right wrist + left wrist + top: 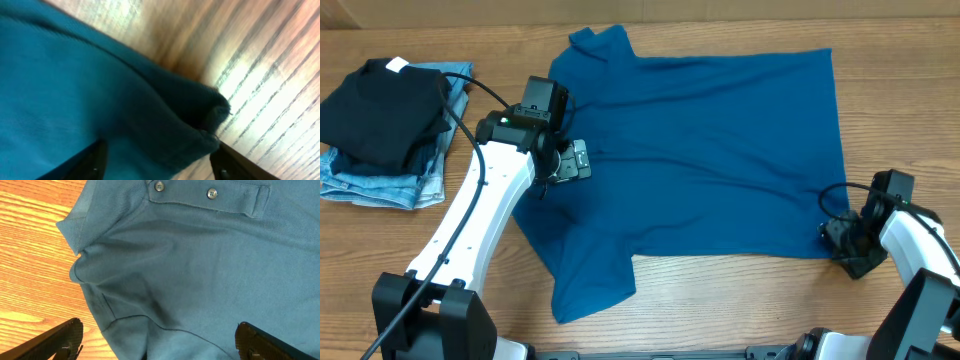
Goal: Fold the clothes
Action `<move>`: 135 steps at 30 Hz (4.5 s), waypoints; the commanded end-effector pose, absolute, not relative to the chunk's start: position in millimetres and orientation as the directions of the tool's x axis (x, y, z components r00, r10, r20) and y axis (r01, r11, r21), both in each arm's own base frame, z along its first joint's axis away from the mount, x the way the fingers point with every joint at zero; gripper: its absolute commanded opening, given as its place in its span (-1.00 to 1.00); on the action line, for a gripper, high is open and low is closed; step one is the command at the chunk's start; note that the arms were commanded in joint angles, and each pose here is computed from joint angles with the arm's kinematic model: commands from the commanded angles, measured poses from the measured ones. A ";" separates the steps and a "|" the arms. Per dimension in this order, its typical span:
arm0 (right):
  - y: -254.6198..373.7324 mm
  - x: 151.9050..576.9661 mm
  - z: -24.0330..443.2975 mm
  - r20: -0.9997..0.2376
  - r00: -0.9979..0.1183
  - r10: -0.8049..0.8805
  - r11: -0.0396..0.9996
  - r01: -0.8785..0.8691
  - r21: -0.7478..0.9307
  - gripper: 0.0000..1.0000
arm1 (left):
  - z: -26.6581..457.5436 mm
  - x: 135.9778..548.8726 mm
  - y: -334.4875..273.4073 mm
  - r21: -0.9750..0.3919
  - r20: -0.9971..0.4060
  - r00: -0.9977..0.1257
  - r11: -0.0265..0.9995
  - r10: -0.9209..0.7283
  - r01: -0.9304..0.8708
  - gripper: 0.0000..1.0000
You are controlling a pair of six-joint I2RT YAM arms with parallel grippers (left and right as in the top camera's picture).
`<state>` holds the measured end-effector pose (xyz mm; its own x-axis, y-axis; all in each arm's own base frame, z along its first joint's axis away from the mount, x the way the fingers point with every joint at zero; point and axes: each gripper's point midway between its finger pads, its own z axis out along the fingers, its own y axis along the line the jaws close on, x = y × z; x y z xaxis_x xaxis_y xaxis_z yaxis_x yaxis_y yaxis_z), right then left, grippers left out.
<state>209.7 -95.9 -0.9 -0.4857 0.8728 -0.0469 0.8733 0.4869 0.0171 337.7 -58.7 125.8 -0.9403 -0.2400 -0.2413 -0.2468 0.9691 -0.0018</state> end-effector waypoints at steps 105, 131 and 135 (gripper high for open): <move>-85.0 198.6 16.2 0.056 -0.504 0.862 0.506 0.863 -0.014 -0.92 | 47.0 188.9 -85.7 -0.023 0.284 -0.946 0.985 -0.159 -0.173 -0.92; -109.5 264.4 84.9 -0.084 -0.503 0.860 0.509 0.853 0.116 -0.92 | 90.3 280.7 -47.4 -0.147 0.057 -0.927 0.915 -0.371 -0.375 -0.92; -107.7 279.2 87.3 -0.112 -0.509 0.853 0.521 0.837 0.167 -0.92 | 90.6 288.9 -47.9 -0.162 0.029 -0.923 0.909 -0.385 -0.384 -0.92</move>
<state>264.0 -105.7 79.7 -0.5057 0.8593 -0.0759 0.8494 0.5114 0.1302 277.6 -47.7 84.6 -0.9330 -0.3556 0.0560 -0.3599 0.9222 -0.1411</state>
